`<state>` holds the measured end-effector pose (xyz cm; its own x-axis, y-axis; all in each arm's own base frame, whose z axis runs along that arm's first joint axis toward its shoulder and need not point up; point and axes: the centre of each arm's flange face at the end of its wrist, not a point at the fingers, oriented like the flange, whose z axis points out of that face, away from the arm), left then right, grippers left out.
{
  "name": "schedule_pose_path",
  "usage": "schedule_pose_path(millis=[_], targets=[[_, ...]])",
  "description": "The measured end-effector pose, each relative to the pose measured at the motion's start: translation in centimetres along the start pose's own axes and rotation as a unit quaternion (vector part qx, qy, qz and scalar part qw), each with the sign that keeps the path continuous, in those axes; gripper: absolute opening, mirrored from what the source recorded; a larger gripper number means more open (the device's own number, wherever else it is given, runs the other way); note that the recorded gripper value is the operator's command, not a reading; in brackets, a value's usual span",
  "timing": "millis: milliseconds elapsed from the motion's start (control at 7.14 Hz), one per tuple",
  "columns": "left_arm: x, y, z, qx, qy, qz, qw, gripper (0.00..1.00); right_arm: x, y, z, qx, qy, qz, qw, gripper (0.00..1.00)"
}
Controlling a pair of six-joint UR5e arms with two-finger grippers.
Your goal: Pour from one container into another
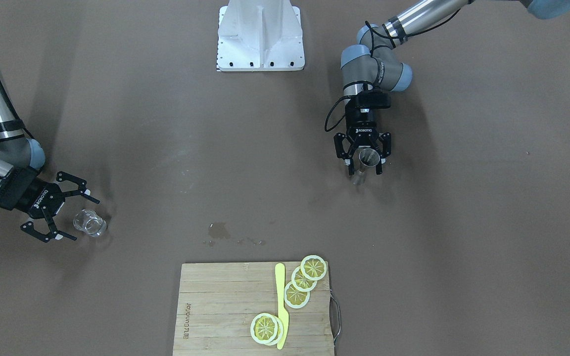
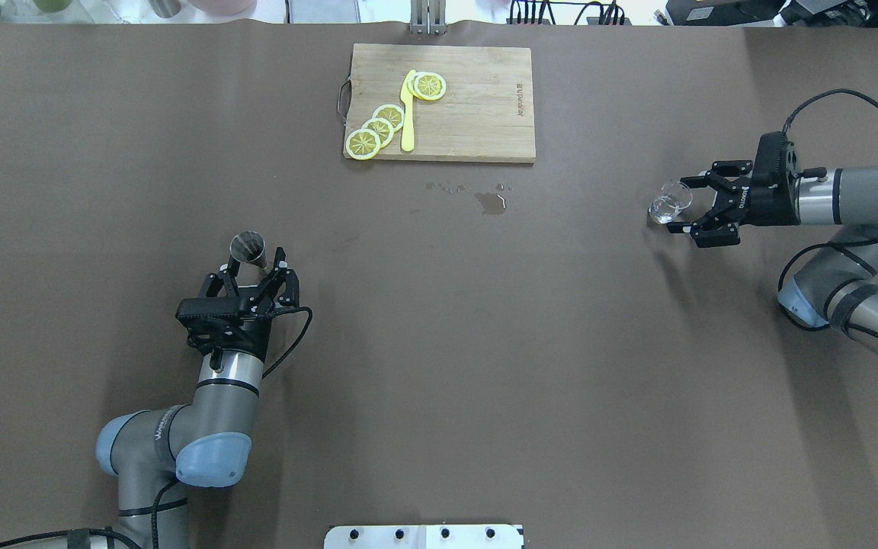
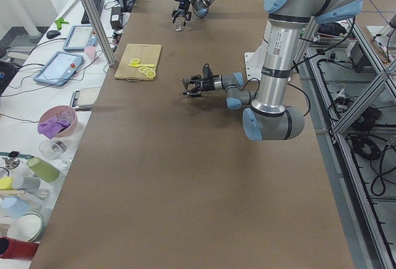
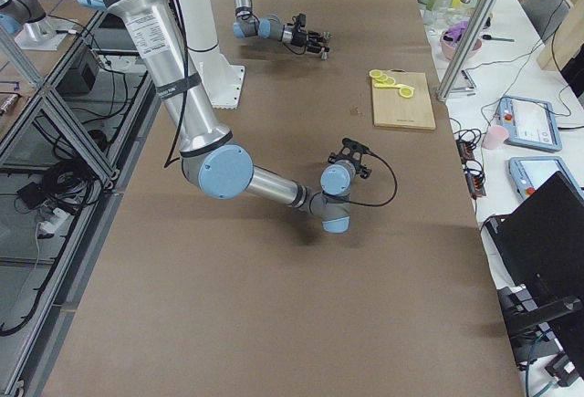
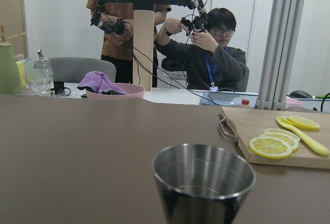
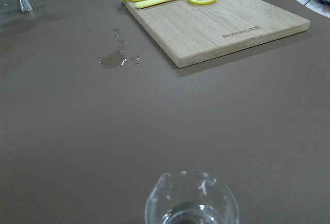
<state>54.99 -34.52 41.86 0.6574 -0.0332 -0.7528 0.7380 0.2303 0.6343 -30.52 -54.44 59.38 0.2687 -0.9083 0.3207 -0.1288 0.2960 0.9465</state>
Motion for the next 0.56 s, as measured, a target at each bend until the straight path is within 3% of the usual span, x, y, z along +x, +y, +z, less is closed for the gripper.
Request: schedule_pose_path(millis=[560], targets=[[0.61, -0.08, -0.06, 0.001, 0.001, 0.012, 0.9999, 0.67, 0.74, 0.53, -0.56, -0.006, -0.01, -0.018, 0.9998, 1.0]])
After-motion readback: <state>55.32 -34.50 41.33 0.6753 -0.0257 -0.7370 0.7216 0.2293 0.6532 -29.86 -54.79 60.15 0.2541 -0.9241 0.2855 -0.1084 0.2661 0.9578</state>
